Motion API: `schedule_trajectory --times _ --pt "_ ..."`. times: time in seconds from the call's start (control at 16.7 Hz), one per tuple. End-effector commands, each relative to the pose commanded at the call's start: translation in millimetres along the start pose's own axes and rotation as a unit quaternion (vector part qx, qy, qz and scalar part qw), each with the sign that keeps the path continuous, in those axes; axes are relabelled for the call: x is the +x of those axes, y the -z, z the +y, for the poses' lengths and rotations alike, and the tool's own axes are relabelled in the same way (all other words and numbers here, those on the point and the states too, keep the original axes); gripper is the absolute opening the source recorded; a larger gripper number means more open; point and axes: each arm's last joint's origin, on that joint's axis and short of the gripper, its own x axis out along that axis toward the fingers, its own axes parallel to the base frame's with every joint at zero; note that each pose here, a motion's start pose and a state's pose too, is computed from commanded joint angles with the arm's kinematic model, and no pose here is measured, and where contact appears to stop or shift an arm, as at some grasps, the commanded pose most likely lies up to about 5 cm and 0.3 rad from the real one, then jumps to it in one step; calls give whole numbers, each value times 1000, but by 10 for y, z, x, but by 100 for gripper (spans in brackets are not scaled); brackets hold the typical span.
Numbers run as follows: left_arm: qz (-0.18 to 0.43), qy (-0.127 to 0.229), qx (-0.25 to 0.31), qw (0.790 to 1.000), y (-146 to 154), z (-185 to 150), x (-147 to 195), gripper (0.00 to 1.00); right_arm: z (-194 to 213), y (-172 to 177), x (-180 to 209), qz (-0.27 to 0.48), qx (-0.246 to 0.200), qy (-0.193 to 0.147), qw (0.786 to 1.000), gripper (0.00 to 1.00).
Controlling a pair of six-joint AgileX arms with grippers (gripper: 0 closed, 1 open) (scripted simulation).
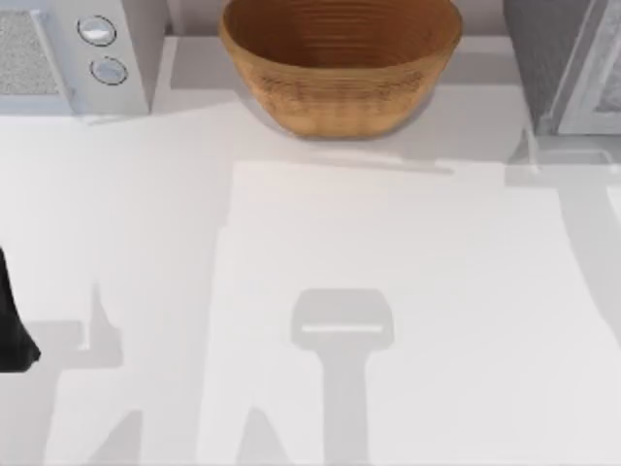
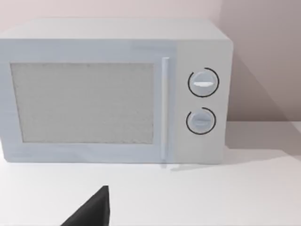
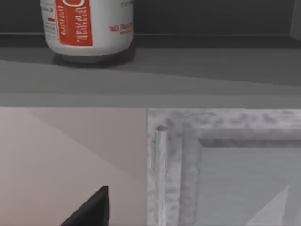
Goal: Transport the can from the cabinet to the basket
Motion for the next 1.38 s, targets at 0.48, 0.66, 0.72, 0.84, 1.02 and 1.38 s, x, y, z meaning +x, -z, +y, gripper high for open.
schedule_trajectory --times 0.48,0.66,0.72,0.84,1.02,1.38 --pt "0 0 0 1000 0 0 0 100 212 -624 607 -5 2 -1 1000 100" --pt "0 0 0 1000 0 0 0 100 220 -639 630 -5 2 -1 1000 100" --pt "0 0 0 1000 0 0 0 100 220 -639 630 -5 2 -1 1000 100" --pt "0 0 0 1000 0 0 0 100 208 -640 622 -6 2 1 1000 100" --pt "0 0 0 1000 0 0 0 100 314 -669 708 -12 3 1 1000 100" --pt "0 0 0 1000 0 0 0 100 725 -608 1099 -8 2 4 1000 100"
